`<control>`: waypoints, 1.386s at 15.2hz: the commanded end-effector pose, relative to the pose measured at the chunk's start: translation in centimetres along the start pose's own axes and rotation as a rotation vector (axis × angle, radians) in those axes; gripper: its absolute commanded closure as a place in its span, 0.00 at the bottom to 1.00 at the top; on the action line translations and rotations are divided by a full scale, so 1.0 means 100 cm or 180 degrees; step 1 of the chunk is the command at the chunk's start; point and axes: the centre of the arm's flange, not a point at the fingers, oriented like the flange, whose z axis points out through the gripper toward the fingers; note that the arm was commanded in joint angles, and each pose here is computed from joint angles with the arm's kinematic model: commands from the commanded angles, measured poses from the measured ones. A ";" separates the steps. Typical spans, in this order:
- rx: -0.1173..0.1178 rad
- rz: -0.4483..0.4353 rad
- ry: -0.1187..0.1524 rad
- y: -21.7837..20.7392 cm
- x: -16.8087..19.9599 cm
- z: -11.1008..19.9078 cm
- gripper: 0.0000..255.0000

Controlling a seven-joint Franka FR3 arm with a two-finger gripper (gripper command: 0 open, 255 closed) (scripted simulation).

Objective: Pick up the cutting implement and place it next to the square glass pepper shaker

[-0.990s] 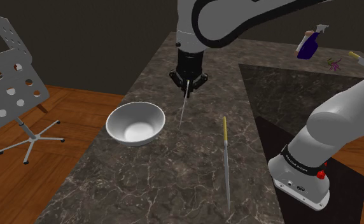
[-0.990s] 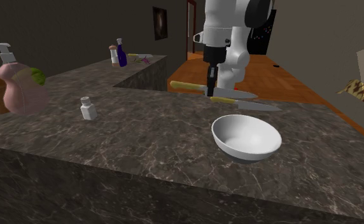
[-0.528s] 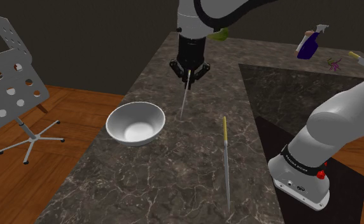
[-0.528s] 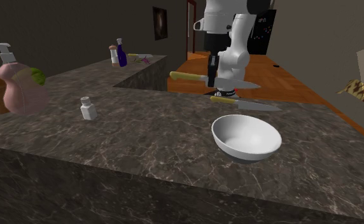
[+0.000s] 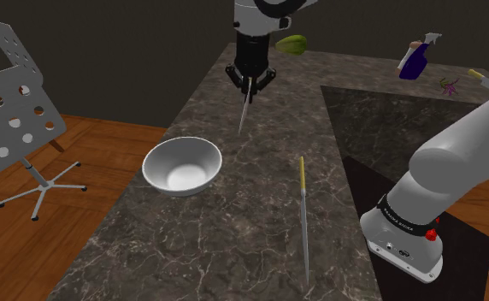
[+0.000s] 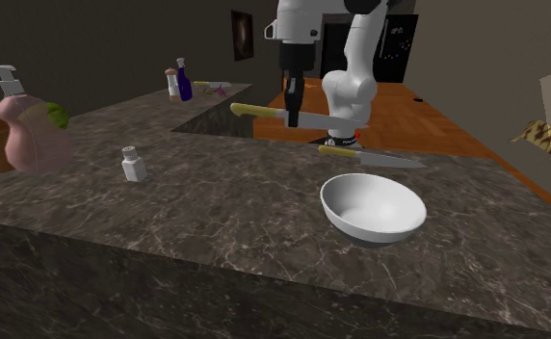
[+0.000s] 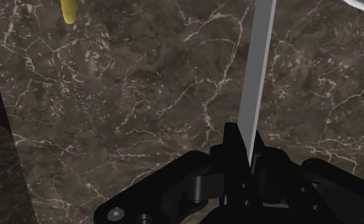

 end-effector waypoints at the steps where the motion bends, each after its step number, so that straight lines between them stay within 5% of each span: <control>1: 0.0000 0.0000 0.0002 -0.011 0.025 0.002 1.00; 21: 0.0000 0.0000 0.0002 -0.099 0.275 0.006 1.00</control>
